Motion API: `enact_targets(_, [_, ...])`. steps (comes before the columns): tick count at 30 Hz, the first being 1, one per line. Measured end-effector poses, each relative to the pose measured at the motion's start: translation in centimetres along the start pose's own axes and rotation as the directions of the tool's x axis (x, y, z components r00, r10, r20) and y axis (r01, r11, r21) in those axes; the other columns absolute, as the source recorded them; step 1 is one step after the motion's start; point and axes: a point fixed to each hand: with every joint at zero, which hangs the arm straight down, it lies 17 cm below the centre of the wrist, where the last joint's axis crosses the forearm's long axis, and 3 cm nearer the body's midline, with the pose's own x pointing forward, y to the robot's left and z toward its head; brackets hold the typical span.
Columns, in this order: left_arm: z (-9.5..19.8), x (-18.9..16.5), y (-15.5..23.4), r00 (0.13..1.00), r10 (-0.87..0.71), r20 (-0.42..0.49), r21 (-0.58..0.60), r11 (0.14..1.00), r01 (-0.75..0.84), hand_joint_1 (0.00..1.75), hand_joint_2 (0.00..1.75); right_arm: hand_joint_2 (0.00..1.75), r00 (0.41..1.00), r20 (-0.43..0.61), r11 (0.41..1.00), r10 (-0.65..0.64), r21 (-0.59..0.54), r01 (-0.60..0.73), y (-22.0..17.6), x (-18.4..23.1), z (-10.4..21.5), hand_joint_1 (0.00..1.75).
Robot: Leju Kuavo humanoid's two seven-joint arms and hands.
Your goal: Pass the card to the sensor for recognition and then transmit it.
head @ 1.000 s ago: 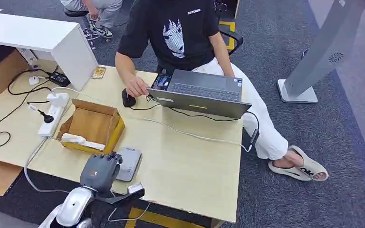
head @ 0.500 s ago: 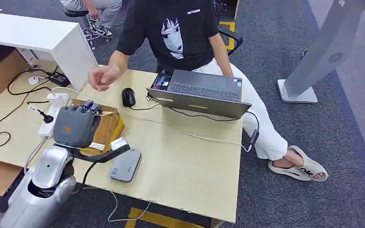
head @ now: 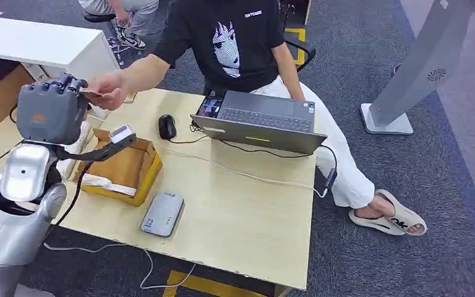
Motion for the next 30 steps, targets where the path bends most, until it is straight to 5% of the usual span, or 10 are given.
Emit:
enact_targets(8, [0.1, -0.7, -0.5, 1.0, 0.007, -0.014, 0.0, 1.0, -0.007, 0.0, 1.75, 1.75, 1.0, -0.007, 1.0, 0.006, 0.012, -0.006, 0.1, -0.1, 0.0, 0.0])
enact_targets(22, [4.6, 0.8, -1.6, 0.998, 0.045, 0.054, -0.049, 0.998, -0.042, 0.0, 1.75, 1.75, 1.0, -0.016, 1.0, 0.006, 0.023, -0.006, 0.0, -0.4, 0.1, 0.0])
enact_targets(30, [11.4, -0.6, -6.3, 0.991, 0.128, 0.025, -0.402, 0.909, -0.107, 0.0, 1.75, 1.75, 0.996, -0.068, 0.998, -0.053, 0.016, 0.054, -0.7, -1.7, 0.3, 0.0])
